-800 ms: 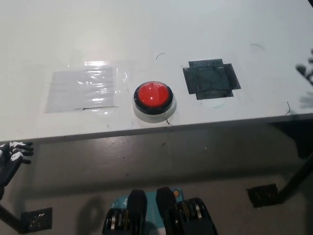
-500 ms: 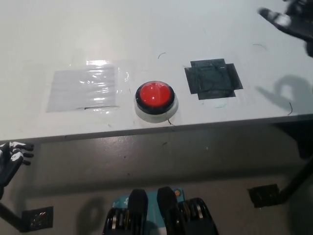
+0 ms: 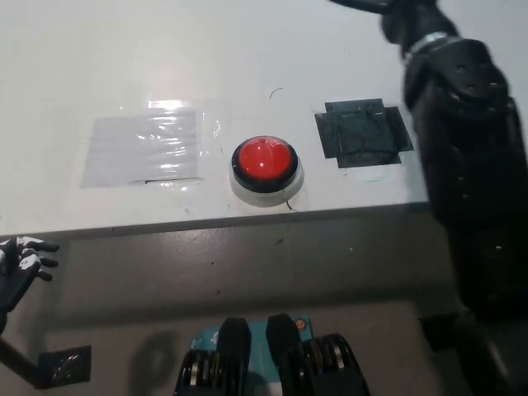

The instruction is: The robot uses its right hand to make a fist and press the red button kept in the middle of the desk

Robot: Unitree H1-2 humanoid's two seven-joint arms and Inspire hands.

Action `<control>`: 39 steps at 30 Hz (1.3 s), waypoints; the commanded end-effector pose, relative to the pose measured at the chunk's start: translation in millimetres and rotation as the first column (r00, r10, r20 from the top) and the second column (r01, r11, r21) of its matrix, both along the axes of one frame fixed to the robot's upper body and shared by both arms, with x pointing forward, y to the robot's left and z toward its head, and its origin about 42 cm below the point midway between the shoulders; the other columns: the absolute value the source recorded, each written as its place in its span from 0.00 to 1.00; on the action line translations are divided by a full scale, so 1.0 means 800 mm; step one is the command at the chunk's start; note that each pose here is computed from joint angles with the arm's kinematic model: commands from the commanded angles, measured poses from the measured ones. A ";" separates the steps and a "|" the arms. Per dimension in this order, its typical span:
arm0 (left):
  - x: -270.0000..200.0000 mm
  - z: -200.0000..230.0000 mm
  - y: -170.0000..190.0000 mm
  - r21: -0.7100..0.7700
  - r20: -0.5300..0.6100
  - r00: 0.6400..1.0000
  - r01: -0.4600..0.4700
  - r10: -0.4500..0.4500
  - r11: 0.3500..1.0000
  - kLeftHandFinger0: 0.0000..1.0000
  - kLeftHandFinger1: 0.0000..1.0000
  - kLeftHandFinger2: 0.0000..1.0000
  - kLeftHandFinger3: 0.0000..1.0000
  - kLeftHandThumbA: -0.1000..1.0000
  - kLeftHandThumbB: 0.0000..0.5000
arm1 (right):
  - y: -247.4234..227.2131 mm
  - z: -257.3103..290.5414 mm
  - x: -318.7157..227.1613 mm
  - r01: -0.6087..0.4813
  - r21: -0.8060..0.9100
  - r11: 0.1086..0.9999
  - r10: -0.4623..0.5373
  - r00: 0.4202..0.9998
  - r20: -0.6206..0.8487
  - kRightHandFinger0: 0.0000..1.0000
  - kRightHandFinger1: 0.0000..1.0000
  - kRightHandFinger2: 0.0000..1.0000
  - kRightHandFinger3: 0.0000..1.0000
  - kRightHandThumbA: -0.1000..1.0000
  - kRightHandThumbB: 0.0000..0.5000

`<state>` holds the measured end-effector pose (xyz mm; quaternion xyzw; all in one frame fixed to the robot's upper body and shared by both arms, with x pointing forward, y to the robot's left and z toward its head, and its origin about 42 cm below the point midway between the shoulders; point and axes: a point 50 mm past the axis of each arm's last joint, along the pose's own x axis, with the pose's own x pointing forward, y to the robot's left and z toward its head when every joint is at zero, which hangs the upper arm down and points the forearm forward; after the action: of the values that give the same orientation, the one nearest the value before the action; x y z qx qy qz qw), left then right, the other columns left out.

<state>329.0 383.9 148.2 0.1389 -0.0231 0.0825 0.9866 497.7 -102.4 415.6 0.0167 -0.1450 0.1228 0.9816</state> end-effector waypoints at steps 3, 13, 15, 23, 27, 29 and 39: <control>0.011 0.022 -0.001 0.043 0.054 0.998 0.021 -0.023 0.999 0.45 0.49 0.56 0.62 0.62 0.03 | 0.058 0.026 -0.005 -0.107 -0.051 0.993 0.112 0.989 0.101 0.00 0.00 0.26 0.28 0.92 0.28; 0.019 0.023 -0.001 0.017 0.085 0.996 0.038 -0.039 0.999 0.45 0.48 0.55 0.60 0.57 0.02 | 0.104 -0.053 0.005 -0.209 0.055 0.976 0.210 0.978 0.002 0.00 0.00 0.27 0.26 0.87 0.13; 0.022 0.028 -0.001 0.029 0.085 0.995 0.039 -0.041 0.999 0.39 0.43 0.50 0.55 0.59 0.04 | 0.105 -0.068 0.007 -0.205 0.070 0.976 0.207 0.978 -0.026 0.00 0.00 0.27 0.25 0.88 0.13; 0.025 0.032 -0.002 0.037 0.088 0.995 0.046 -0.049 0.998 0.44 0.48 0.54 0.57 0.56 0.00 | 0.099 -0.138 0.018 -0.185 0.063 0.981 0.190 0.977 -0.097 0.00 0.00 0.27 0.25 0.86 0.11; 0.032 0.039 0.001 0.007 0.106 0.993 0.051 -0.052 0.999 0.38 0.41 0.48 0.54 0.52 0.00 | 0.091 -0.165 0.023 -0.167 0.074 0.983 0.177 0.974 -0.145 0.00 0.00 0.29 0.27 0.86 0.14; 0.033 0.041 0.001 0.023 0.114 0.992 0.050 -0.052 0.998 0.39 0.41 0.48 0.55 0.53 0.00 | 0.086 -0.184 0.022 -0.157 0.087 0.984 0.170 0.969 -0.181 0.00 0.00 0.29 0.28 0.85 0.09; 0.035 0.049 0.003 0.064 0.101 0.993 0.049 -0.055 0.997 0.51 0.53 0.60 0.63 0.59 0.01 | 0.074 -0.242 0.007 -0.140 0.102 0.985 0.163 0.950 -0.268 0.00 0.00 0.29 0.29 0.84 0.06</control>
<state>352.5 379.0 166.9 0.1380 -0.0498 0.0684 0.9868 504.6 -45.6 220.7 0.0735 0.0094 0.1764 0.9815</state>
